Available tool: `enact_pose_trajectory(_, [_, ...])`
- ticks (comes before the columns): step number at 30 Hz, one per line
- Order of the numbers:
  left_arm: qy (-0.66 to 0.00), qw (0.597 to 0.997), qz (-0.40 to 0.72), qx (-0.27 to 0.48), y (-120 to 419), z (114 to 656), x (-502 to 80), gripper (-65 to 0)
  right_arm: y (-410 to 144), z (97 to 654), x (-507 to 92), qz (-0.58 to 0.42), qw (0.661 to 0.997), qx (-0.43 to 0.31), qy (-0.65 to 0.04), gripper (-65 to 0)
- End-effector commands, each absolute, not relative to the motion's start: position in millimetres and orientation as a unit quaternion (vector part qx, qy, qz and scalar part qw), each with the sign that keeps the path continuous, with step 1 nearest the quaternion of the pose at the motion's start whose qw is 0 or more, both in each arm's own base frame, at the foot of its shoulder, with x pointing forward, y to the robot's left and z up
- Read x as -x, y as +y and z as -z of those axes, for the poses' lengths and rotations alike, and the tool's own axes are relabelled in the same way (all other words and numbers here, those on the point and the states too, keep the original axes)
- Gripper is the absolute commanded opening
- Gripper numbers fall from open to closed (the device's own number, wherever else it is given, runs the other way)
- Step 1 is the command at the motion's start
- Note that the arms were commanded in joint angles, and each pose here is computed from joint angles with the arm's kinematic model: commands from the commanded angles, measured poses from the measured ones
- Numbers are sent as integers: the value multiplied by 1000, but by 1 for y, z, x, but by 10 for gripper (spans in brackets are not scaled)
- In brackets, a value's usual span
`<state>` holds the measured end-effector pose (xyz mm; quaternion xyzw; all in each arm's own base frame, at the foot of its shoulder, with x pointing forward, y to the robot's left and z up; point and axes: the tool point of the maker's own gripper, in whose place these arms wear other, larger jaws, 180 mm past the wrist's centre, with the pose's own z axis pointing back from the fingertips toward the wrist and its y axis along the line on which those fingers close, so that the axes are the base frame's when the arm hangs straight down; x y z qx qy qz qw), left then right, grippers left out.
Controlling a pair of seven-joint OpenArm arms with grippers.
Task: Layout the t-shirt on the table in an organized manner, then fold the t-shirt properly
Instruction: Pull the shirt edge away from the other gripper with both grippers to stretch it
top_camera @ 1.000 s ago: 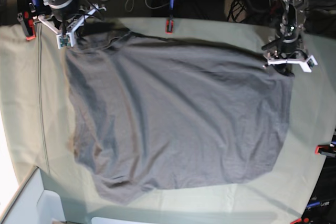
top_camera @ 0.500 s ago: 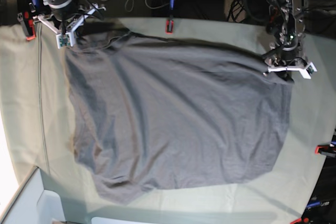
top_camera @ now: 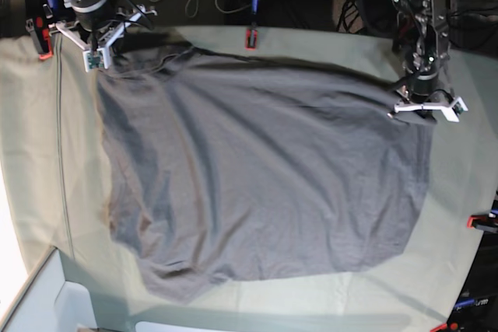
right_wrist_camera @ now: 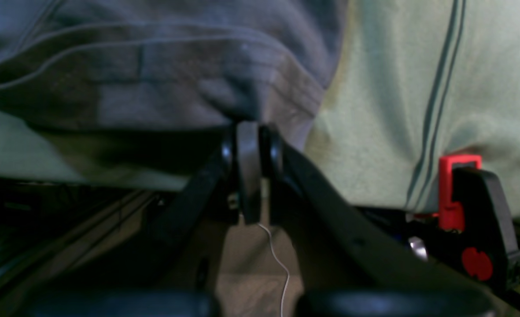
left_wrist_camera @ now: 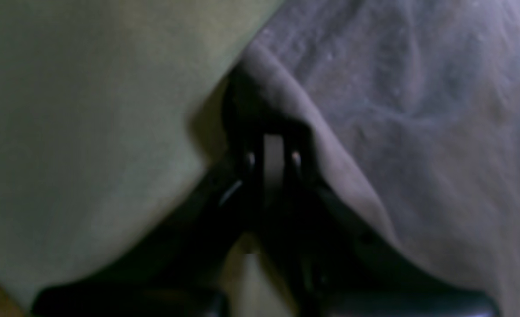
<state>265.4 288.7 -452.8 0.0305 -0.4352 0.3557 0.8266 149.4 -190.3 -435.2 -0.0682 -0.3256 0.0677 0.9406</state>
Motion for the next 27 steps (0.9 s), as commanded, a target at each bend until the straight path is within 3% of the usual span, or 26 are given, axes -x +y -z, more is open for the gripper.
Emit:
enact_pose_trajectory(1, [-465,816,-343,-35,294,435,-270,-650,-194,427,-155,-70,934,75,-341,-650])
enact_pose_trajectory(8, [-497,802,-327,-49,303,395,-235,-650,-194,425,-161,-69,932,76,-347,-650])
enact_pose_trajectory(15, [-486,800,-339,-94,333,391,-196,-650,-193,414,-165,-74,926,76,-363,-650])
enact_pose_trajectory(27, [-493,791,-344,-110,350,384,-196,-650,-186,395,-157,-80,921,71,-374,-650])
